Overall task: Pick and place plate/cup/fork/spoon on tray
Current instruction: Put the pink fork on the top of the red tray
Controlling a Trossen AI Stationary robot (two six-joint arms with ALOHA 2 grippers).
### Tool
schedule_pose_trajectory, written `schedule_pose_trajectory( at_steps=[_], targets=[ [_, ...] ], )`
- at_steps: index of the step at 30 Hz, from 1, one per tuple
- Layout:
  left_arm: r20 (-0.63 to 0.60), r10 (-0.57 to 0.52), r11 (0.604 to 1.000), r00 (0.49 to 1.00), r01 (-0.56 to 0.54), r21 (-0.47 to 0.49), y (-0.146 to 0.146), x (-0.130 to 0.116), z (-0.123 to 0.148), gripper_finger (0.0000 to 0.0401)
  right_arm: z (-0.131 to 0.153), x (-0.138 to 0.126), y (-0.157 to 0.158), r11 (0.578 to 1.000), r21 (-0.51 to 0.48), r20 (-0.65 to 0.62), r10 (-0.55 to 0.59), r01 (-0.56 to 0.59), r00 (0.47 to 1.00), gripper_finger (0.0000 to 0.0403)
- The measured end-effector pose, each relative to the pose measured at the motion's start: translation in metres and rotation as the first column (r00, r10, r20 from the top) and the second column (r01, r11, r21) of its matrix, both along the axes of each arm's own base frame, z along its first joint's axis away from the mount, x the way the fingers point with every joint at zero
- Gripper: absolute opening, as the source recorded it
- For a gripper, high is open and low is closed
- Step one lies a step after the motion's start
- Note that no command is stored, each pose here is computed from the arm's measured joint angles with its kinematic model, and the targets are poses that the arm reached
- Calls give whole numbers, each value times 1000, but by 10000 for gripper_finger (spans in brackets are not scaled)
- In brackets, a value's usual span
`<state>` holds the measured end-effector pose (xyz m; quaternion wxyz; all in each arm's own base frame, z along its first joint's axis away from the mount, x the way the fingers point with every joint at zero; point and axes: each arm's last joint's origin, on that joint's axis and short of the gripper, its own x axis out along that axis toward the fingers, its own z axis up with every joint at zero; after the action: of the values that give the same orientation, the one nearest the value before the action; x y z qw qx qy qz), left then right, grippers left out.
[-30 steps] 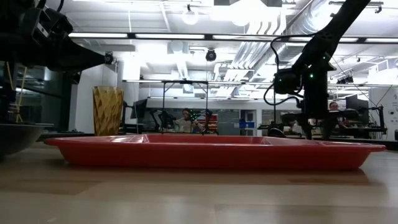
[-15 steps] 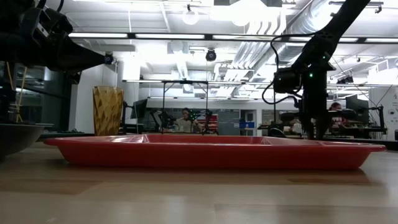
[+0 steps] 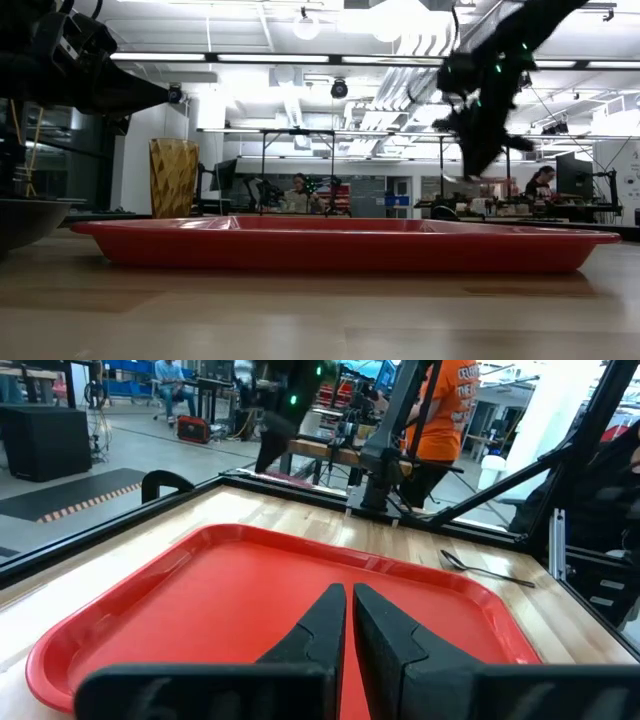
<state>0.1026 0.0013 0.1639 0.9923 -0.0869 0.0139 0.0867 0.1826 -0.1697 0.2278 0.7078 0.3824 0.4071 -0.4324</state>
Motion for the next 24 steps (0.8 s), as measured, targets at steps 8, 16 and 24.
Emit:
schedule_pose_trajectory(
  at_steps=[8, 16, 24],
  targets=[
    [1, 0, 1000, 1000, 0, 0, 0, 0, 0, 15, 52, 82, 14, 850, -193, -28, 495, -490, 868, 15],
    [0, 0, 1000, 1000, 0, 0, 0, 0, 0, 15, 30, 171, 34, 500, -204, -220, 814, -842, 537, 16],
    [0, 0, 1000, 1000, 0, 0, 0, 0, 0, 15, -26, 229, 41, 315, -104, -392, 859, -943, 330, 16]
  ],
)
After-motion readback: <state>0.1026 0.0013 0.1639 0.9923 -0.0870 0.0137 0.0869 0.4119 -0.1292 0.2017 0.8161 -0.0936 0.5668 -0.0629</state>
